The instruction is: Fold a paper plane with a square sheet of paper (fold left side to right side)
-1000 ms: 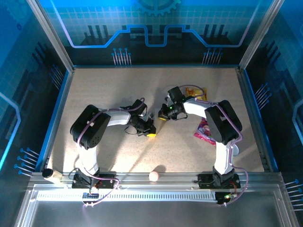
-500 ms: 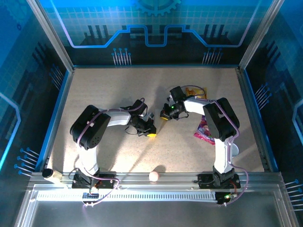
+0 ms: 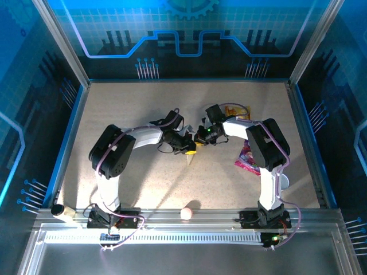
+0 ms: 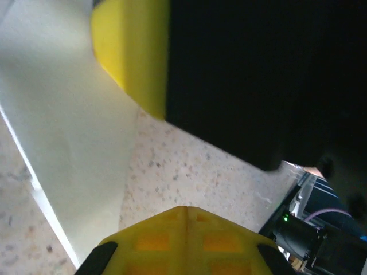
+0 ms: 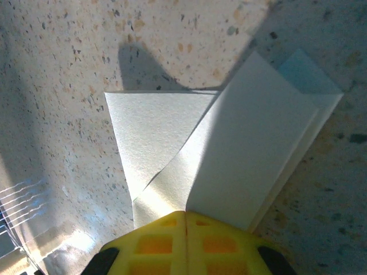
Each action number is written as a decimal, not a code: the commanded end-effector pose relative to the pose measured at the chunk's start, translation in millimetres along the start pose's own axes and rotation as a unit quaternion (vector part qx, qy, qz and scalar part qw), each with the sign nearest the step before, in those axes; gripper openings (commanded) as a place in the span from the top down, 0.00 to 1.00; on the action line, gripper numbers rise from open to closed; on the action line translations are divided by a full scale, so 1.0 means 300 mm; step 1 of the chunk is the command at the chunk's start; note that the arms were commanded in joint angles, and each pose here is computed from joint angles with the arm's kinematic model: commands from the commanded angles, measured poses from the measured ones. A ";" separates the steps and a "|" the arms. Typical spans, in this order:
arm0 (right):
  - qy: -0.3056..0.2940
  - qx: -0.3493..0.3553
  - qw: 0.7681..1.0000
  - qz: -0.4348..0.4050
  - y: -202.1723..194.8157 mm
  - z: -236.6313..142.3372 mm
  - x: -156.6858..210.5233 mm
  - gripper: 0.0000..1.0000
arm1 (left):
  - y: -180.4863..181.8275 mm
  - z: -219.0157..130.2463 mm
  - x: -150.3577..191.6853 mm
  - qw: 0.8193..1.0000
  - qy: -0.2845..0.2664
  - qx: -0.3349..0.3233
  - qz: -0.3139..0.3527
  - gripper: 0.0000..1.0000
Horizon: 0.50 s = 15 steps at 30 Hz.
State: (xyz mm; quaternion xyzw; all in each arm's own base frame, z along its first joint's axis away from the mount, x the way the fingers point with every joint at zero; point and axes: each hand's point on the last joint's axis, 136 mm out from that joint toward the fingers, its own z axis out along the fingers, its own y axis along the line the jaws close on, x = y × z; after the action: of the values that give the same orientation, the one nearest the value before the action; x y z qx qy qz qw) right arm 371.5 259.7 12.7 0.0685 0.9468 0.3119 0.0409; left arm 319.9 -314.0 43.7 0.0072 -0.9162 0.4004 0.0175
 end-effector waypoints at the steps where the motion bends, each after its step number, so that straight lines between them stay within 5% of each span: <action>1: 0.034 0.077 0.996 0.028 -0.151 0.043 0.072 1.00 | 0.051 0.031 0.008 0.999 0.018 -0.026 -0.012 1.00; 15: 0.044 0.087 0.995 0.027 -0.167 0.056 0.087 1.00 | 0.067 0.062 -0.047 0.999 0.005 -0.039 -0.009 1.00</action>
State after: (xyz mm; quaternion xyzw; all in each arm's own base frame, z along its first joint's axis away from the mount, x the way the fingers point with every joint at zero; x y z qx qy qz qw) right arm 371.1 259.6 12.3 0.0635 0.9475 0.3108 0.0416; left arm 326.7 -313.0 20.6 0.0196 -0.9267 0.3738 0.0329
